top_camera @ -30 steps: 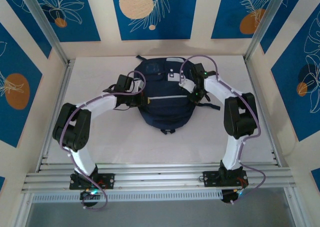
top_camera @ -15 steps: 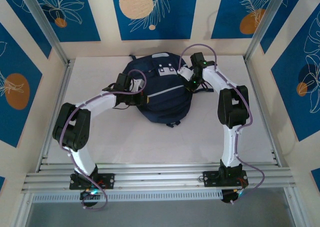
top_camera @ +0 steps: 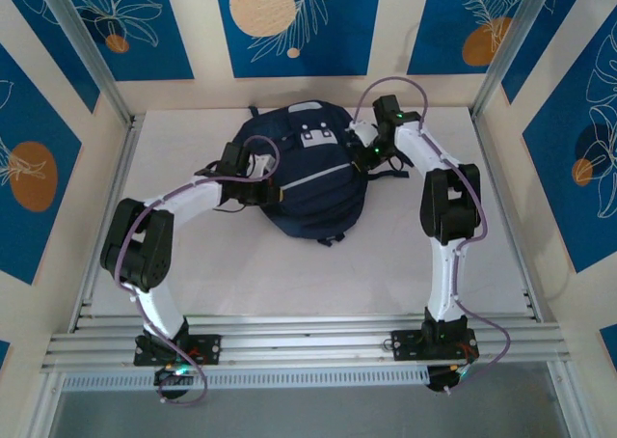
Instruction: Pack the student bag
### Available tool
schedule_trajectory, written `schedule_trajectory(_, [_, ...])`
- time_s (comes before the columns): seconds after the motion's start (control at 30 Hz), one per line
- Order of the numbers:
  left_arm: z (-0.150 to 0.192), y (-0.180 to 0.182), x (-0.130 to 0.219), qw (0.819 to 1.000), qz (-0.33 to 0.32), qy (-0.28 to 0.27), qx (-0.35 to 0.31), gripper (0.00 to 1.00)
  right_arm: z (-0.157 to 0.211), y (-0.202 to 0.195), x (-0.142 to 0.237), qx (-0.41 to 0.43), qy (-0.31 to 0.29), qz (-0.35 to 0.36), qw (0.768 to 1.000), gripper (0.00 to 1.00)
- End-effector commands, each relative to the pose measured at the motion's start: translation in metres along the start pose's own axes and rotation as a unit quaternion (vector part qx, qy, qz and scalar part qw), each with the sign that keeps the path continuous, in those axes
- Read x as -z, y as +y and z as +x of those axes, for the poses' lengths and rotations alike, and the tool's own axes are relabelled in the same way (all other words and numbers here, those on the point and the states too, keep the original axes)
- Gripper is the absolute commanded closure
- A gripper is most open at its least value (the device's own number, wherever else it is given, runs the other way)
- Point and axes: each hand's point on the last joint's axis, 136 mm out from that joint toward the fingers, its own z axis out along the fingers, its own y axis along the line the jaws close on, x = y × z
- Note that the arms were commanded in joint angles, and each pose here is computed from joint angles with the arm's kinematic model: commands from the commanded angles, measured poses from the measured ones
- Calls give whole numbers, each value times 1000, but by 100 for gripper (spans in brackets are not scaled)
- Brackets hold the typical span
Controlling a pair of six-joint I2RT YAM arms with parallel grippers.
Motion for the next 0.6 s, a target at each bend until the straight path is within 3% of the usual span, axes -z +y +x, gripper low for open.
schedule_trajectory(0.0, [31,2,13,999,-3,53,2,100,-36,-11,61,-61,-111,8,992,60])
schedule_trajectory(0.07, [29,-1,17,999,-2,50,4,92,-33,-7,75,-69,-128,11,989,57])
schedule_trajectory(0.27, [14,1,35,999,-39,12,-1,54,0,-9,103,-116,-156,53,980,45])
schedule_trajectory(0.33, [6,10,46,997,-80,-10,-10,43,21,-13,103,-143,-157,81,974,40])
schedule_trajectory(0.43, [-5,34,67,985,-166,-48,-17,19,52,-21,100,-181,-178,119,960,24])
schedule_trajectory(0.5, [-11,53,85,971,-228,-76,-16,2,71,-27,97,-207,-196,131,950,0])
schedule_trajectory(0.57, [-16,75,108,948,-298,-110,-21,0,86,-33,93,-233,-209,137,940,1])
